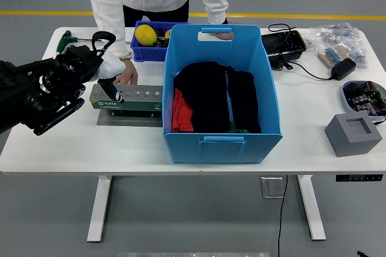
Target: Lift tool from toolbox,place it in box,lift tool from toolbox,place it in box
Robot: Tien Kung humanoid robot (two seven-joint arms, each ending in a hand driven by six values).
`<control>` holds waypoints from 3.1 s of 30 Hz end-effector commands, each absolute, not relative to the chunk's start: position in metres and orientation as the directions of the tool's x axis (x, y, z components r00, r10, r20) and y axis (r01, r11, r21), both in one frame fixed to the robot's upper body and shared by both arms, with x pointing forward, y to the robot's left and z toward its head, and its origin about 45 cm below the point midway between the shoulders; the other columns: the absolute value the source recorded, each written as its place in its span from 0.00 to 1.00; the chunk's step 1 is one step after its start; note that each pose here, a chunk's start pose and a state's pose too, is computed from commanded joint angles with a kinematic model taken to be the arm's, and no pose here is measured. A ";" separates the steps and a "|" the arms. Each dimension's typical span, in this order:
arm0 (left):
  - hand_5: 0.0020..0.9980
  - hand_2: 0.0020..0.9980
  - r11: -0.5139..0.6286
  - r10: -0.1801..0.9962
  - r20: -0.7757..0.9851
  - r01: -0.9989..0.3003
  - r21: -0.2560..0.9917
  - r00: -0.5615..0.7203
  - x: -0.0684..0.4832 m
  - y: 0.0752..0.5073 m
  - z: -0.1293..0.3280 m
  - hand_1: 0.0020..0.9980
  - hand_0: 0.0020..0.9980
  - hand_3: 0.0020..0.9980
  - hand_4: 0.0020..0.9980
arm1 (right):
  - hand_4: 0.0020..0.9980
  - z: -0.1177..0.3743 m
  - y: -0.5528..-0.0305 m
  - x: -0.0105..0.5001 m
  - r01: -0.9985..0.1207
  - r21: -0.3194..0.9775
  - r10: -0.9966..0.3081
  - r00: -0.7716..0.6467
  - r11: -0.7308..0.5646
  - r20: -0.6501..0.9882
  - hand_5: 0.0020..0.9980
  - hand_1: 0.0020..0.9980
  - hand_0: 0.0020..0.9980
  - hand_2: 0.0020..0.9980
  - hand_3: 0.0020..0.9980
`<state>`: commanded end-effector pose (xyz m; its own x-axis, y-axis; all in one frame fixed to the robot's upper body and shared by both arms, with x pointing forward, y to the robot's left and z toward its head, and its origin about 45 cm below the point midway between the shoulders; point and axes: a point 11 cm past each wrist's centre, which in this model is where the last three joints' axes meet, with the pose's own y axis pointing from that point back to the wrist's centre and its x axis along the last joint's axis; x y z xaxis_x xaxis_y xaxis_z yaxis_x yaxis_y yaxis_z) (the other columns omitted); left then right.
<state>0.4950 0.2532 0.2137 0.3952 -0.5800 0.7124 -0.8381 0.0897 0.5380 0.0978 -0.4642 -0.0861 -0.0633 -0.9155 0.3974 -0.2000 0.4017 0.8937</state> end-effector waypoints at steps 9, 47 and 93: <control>0.49 0.13 0.146 -0.565 0.748 -0.851 0.505 0.348 0.496 0.255 0.213 0.15 0.32 0.15 0.96 | 0.79 -0.087 -0.463 0.096 -0.195 0.895 -0.915 -0.060 0.402 0.398 0.72 0.68 0.69 0.73 0.59; 0.43 0.03 0.366 -0.245 0.958 -0.900 0.235 0.150 0.508 0.256 0.262 0.00 0.19 0.05 0.78 | 0.79 -0.086 -0.464 0.098 -0.200 0.894 -0.916 -0.066 0.402 0.397 0.72 0.68 0.69 0.73 0.58; 0.38 0.09 0.689 0.108 0.976 -0.722 0.065 0.191 0.445 0.081 0.321 0.07 0.23 0.13 0.76 | 0.79 -0.089 -0.461 0.091 -0.186 0.899 -0.917 -0.053 0.397 0.394 0.72 0.68 0.69 0.73 0.58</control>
<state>0.4446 0.0809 0.3215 0.1911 0.1084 0.9756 -0.7219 0.6890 0.0649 0.0907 -0.4611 -0.0889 -0.0530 -0.9174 0.3944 -0.1857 0.3972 0.8988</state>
